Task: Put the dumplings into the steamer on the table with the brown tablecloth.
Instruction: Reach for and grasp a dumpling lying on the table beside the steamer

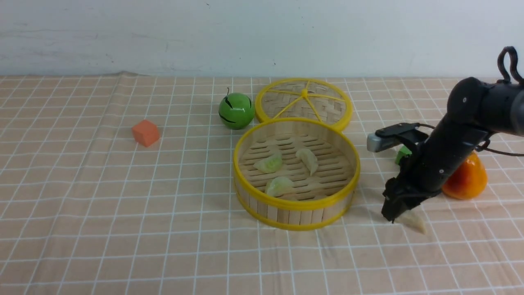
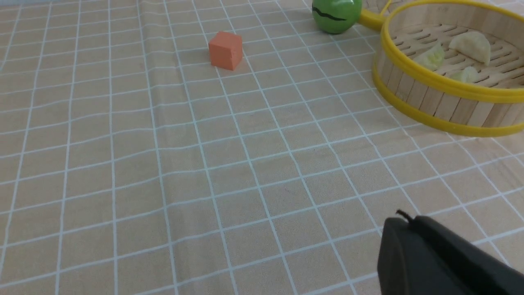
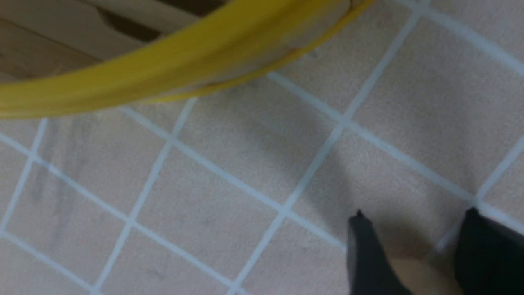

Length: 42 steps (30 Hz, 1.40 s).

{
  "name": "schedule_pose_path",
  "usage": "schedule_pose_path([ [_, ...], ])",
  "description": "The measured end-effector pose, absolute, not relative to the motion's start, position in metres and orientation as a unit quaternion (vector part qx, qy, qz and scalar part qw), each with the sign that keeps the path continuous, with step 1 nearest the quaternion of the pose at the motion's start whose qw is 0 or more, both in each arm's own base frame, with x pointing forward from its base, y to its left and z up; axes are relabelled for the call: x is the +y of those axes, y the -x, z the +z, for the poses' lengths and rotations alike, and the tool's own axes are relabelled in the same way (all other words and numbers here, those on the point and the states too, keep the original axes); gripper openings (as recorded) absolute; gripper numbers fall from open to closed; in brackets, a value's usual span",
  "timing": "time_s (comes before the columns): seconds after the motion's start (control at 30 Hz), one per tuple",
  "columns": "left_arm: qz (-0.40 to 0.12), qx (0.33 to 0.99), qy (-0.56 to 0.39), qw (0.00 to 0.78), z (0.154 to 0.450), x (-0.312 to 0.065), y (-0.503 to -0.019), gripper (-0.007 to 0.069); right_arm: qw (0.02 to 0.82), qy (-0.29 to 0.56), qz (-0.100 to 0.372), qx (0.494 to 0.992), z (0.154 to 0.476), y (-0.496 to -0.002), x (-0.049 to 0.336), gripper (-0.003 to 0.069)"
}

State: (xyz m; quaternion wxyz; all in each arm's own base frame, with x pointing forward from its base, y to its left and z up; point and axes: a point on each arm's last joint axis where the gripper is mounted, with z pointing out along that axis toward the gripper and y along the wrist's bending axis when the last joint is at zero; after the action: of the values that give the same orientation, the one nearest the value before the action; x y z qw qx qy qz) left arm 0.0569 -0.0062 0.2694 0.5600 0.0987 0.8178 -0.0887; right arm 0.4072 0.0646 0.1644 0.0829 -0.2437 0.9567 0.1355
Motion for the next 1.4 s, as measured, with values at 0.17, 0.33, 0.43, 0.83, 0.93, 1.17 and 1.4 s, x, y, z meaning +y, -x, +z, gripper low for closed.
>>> schedule_pose_path([
  [0.17, -0.087, 0.817, -0.099, 0.561, 0.269, -0.006, -0.057, -0.0014, 0.045, 0.243, 0.149, 0.958, 0.174, -0.403, 0.066, 0.0006],
  [0.33, -0.087, 0.817, -0.099, 0.561, 0.269, -0.006, -0.057, -0.0013, 0.079, 0.241, 0.149, 0.956, 0.213, -0.404, 0.068, -0.0018],
  [0.43, -0.087, 0.817, -0.099, 0.561, 0.269, -0.006, -0.057, -0.0013, 0.112, 0.234, 0.149, 0.954, 0.241, -0.402, 0.069, -0.0018],
  [0.83, -0.088, 0.817, -0.099, 0.561, 0.27, -0.006, -0.057, -0.0009, 0.065, 0.146, 0.113, 0.981, 0.242, -0.394, 0.061, 0.0043],
  [0.93, -0.088, 0.817, -0.099, 0.561, 0.27, -0.006, -0.057, -0.0006, 0.036, 0.124, 0.107, 0.986, 0.225, -0.395, 0.06, 0.0161],
  [1.17, -0.088, 0.817, -0.099, 0.561, 0.27, -0.006, -0.057, -0.0001, -0.026, 0.088, 0.147, 0.985, 0.177, -0.403, 0.067, 0.0412],
  [1.4, -0.088, 0.817, -0.099, 0.561, 0.27, -0.006, -0.057, 0.0001, -0.045, 0.086, 0.142, 0.985, 0.161, -0.406, 0.068, 0.026],
])
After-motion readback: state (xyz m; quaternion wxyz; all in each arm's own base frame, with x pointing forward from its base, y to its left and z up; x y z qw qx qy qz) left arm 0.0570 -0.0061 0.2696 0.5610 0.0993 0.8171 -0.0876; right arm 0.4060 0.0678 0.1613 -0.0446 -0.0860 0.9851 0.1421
